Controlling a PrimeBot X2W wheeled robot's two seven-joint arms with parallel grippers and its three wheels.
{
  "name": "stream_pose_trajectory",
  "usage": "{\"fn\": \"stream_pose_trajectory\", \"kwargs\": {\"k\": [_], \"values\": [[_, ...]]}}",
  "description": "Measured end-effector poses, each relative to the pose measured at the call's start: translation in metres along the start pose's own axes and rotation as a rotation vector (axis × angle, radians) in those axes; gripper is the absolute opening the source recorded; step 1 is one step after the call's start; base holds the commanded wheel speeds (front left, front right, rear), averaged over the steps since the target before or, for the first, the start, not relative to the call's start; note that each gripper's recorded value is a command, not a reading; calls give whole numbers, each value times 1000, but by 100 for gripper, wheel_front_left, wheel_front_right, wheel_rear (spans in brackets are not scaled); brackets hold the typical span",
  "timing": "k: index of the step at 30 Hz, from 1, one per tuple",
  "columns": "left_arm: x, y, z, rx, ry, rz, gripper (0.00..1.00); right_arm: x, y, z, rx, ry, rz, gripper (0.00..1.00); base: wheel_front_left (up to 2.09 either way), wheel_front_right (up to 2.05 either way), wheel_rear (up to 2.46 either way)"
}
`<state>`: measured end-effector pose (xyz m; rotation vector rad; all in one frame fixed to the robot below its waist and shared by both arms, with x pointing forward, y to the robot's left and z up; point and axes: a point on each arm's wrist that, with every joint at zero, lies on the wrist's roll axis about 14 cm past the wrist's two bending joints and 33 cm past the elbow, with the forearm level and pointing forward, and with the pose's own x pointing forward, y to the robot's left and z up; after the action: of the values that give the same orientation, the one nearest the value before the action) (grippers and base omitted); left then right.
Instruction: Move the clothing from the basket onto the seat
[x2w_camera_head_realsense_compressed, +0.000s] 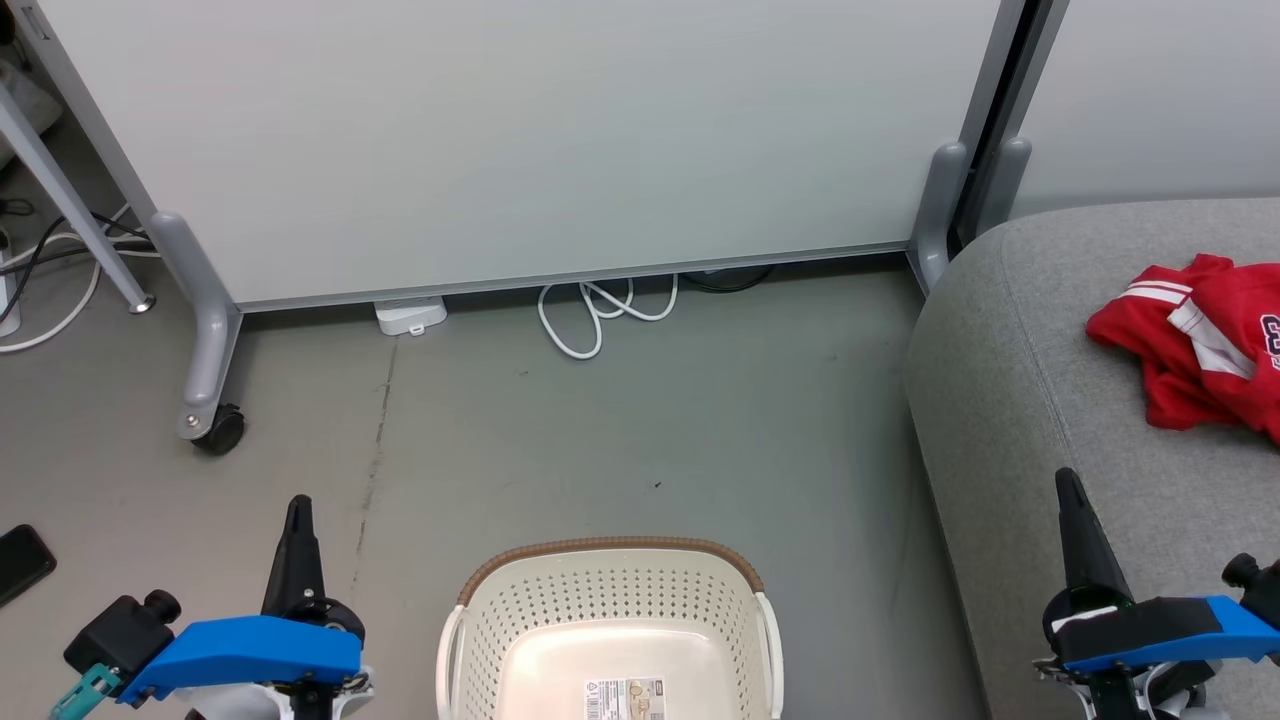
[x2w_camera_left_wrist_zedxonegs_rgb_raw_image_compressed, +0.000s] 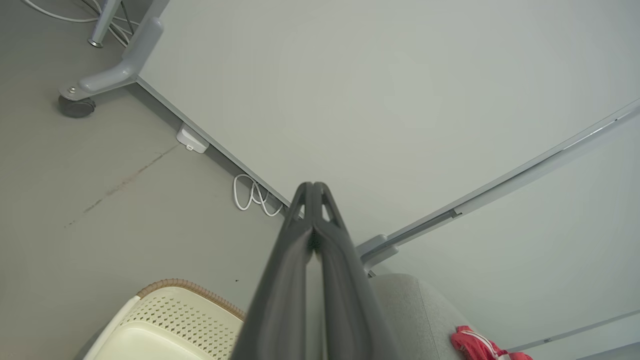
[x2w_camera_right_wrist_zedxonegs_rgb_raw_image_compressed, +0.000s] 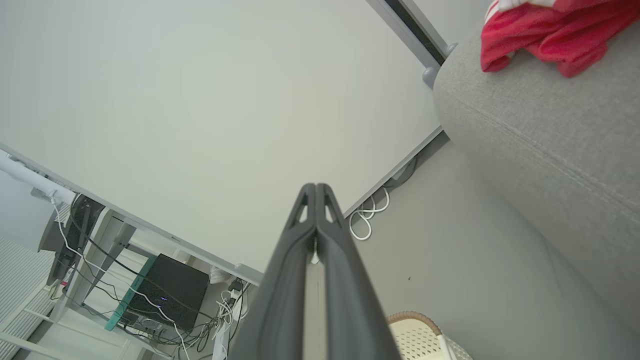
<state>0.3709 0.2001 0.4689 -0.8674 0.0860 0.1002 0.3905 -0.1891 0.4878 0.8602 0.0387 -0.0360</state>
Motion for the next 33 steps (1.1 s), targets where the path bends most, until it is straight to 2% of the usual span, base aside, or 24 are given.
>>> {"fn": "stream_pose_trajectory", "kwargs": {"k": [33], "values": [[7, -10, 10, -355, 2, -33, 0, -1, 0, 7, 357, 7, 0, 0, 0, 0, 0]]}}
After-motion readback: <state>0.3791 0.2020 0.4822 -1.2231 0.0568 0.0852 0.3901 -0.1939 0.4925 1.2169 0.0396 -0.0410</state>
